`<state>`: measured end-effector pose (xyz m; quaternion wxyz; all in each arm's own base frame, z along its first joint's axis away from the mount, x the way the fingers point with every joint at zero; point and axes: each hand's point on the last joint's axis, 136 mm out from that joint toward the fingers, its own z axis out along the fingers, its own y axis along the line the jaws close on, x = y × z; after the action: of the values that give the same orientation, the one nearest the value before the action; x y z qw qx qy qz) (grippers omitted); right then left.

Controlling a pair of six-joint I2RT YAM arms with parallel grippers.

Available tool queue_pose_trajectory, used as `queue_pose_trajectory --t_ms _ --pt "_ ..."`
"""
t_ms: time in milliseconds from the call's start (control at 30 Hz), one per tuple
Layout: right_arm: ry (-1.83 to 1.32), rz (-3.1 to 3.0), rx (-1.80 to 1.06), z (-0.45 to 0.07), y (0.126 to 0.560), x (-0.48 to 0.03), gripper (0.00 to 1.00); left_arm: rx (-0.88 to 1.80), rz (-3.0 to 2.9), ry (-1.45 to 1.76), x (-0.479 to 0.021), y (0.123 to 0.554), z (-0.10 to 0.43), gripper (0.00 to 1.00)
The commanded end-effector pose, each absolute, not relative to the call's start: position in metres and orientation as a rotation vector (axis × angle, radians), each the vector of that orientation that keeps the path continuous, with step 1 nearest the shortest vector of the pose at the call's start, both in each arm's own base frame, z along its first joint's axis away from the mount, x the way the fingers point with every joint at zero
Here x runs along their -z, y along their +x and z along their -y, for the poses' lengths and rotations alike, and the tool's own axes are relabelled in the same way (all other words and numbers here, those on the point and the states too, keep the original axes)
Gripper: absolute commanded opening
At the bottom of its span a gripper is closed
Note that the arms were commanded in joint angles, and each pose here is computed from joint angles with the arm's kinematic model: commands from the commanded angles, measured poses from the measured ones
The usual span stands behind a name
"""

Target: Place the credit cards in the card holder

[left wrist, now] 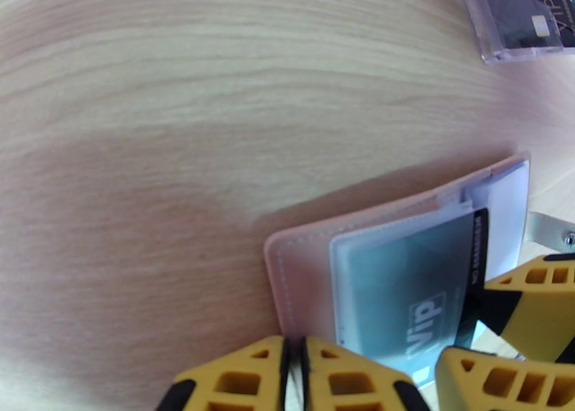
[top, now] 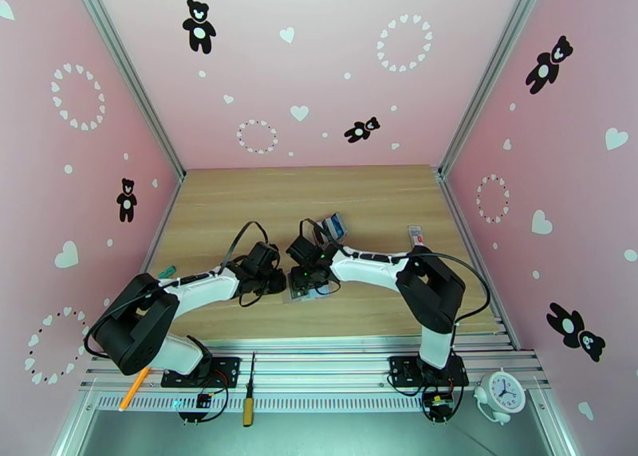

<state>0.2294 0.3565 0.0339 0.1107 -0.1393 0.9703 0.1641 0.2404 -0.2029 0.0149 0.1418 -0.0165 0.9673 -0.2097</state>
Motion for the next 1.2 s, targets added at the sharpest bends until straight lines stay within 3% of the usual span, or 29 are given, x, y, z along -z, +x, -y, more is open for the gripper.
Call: queue_pose_trajectory --t_ms 0,400,533,733,967,1167 --pt "-0.449 -2.874 -0.471 -0.363 0.225 -0.028 0.38 0.546 -2.932 -0.057 0.004 0.206 0.189 0.16" --pt "-0.465 -2.858 -0.617 -0.386 0.221 -0.034 0.37 0.548 -2.927 -0.071 0.003 0.204 0.188 0.16" --pt "-0.501 -2.848 -0.664 -0.398 0.214 -0.04 0.37 0.506 -2.916 -0.071 0.0 0.209 0.184 0.25" --pt "-0.535 -2.853 -0.676 -0.402 0.213 -0.038 0.37 0.473 -2.901 -0.057 -0.004 0.221 0.188 0.27" --pt "-0.52 -2.818 -0.6 -0.386 0.222 -0.05 0.38 0.407 -2.872 -0.031 -0.02 0.233 0.184 0.28" --pt "-0.47 -2.774 -0.592 -0.363 0.239 -0.068 0.39 0.414 -2.823 -0.022 -0.044 0.244 0.185 0.35"
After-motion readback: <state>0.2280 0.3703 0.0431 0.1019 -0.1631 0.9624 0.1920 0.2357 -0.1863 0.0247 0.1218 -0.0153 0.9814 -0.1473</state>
